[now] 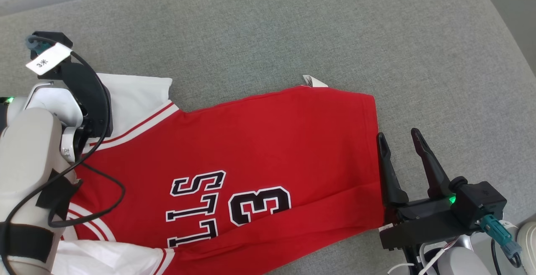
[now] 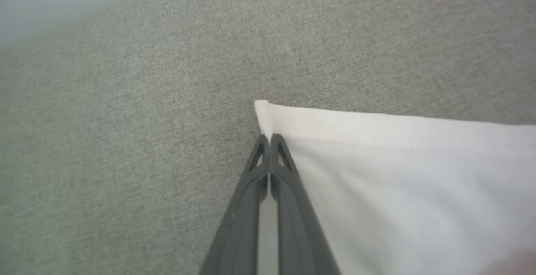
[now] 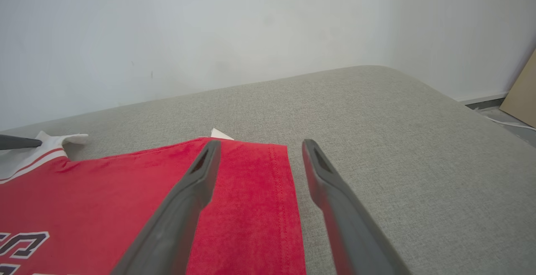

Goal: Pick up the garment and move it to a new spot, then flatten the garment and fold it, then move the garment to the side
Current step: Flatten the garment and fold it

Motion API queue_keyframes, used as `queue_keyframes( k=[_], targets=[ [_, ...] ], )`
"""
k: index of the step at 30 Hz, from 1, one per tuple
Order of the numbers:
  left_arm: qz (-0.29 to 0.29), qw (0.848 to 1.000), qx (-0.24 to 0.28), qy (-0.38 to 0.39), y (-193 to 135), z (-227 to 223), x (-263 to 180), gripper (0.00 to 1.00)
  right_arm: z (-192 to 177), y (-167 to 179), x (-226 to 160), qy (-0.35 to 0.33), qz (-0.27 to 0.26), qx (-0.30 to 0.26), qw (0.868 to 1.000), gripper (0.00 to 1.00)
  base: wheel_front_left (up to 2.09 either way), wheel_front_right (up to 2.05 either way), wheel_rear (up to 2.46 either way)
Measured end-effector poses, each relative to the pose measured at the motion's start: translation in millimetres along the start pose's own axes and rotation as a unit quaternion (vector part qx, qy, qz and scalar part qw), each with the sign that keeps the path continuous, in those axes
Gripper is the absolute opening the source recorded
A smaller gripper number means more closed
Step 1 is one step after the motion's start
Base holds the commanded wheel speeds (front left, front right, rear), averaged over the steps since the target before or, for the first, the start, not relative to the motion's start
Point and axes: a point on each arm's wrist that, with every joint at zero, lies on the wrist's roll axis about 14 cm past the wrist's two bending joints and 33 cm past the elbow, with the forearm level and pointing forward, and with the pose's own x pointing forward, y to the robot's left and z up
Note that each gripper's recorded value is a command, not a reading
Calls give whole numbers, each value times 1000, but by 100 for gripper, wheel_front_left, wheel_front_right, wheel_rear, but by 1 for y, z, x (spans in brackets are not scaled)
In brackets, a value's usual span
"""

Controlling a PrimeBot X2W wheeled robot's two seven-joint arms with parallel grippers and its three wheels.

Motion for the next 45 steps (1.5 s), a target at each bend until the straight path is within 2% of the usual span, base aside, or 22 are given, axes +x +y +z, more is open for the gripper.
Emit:
queue_keyframes(
  k=[8, 13, 17, 22, 31, 37, 45],
  targets=[
    [-15, 1000, -10, -15, -16, 10, 6, 0, -3, -7, 3, 10, 6, -31, 999, 100, 0, 0, 0],
    [-25, 999, -15, -20, -26, 12, 6, 0, 10, 3, 36, 3, 46, -64, 997, 100, 0, 0, 0],
    [-24, 999, -16, -20, -27, 10, 3, 0, 9, 7, 55, 29, 73, -85, 993, 100, 0, 0, 0],
    [-20, 999, -17, -20, -25, 7, -1, 0, -30, 8, 55, 122, 82, -64, 987, 100, 0, 0, 0],
    [-19, 999, -19, -25, -23, 6, 2, 0, -69, 6, 62, 210, 63, 0, 976, 100, 0, 0, 0],
    [-17, 999, -20, -28, -21, 9, 4, 0, -82, 17, 66, 237, 69, 37, 968, 100, 0, 0, 0],
    [-18, 999, -19, -29, -20, 9, 6, 0, -71, 25, 83, 223, 78, 51, 970, 100, 0, 0, 0]
  ],
)
